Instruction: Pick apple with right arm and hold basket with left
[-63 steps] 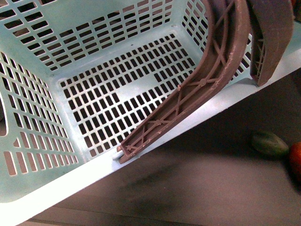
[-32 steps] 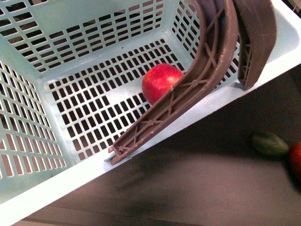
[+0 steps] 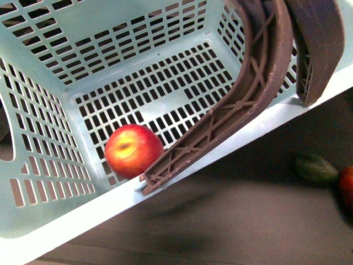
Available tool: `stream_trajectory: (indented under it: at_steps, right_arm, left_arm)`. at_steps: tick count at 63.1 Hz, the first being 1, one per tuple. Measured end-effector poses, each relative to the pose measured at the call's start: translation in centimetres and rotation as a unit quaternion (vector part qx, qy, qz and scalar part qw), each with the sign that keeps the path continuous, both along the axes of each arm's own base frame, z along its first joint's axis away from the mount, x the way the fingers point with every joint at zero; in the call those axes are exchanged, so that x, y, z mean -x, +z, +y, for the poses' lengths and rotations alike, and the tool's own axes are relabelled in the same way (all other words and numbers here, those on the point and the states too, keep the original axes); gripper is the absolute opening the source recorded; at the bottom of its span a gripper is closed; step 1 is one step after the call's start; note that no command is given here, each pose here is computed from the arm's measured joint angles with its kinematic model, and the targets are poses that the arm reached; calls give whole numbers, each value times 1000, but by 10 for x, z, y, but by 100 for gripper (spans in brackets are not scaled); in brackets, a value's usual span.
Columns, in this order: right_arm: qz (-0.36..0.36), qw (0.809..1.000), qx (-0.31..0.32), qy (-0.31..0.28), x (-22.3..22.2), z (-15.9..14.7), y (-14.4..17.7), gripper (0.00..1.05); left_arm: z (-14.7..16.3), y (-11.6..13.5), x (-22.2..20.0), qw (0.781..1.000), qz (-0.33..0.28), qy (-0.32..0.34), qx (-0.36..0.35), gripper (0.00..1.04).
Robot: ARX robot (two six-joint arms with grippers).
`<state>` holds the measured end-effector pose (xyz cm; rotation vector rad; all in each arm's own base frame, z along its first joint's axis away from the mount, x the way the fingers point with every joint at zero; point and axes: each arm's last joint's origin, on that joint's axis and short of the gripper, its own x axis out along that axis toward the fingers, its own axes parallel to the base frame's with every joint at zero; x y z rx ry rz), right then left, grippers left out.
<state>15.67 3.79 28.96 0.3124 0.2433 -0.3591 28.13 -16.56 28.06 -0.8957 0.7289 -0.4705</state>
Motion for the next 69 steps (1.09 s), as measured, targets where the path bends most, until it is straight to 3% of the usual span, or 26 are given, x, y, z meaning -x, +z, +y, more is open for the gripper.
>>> stream_trajectory:
  at_steps: [5, 8, 16, 23, 40, 69]
  right_arm:
    - [-3, 1000, 1, 14, -1, 0, -2, 94]
    - [-54, 994, 13, 91, 0, -3, -8, 85]
    - [-127, 973, 87, 170, 8, -10, -25, 66]
    - [-129, 968, 125, 177, 15, -16, -42, 49]
    - [-117, 965, 148, 181, 26, -26, -76, 2]
    - [-118, 965, 151, 178, 39, -38, -103, 2]
  left_arm:
    - [0, 0, 0, 1000, 1, 1, 1, 15]
    - [0, 0, 0, 1000, 1, 2, 1, 15]
    - [1, 0, 0, 1000, -1, 5, -2, 15]
    - [0, 0, 0, 1000, -1, 2, -1, 15]
    - [0, 0, 0, 1000, 1, 2, 1, 15]
    - [0, 0, 0, 1000, 1, 1, 0, 15]
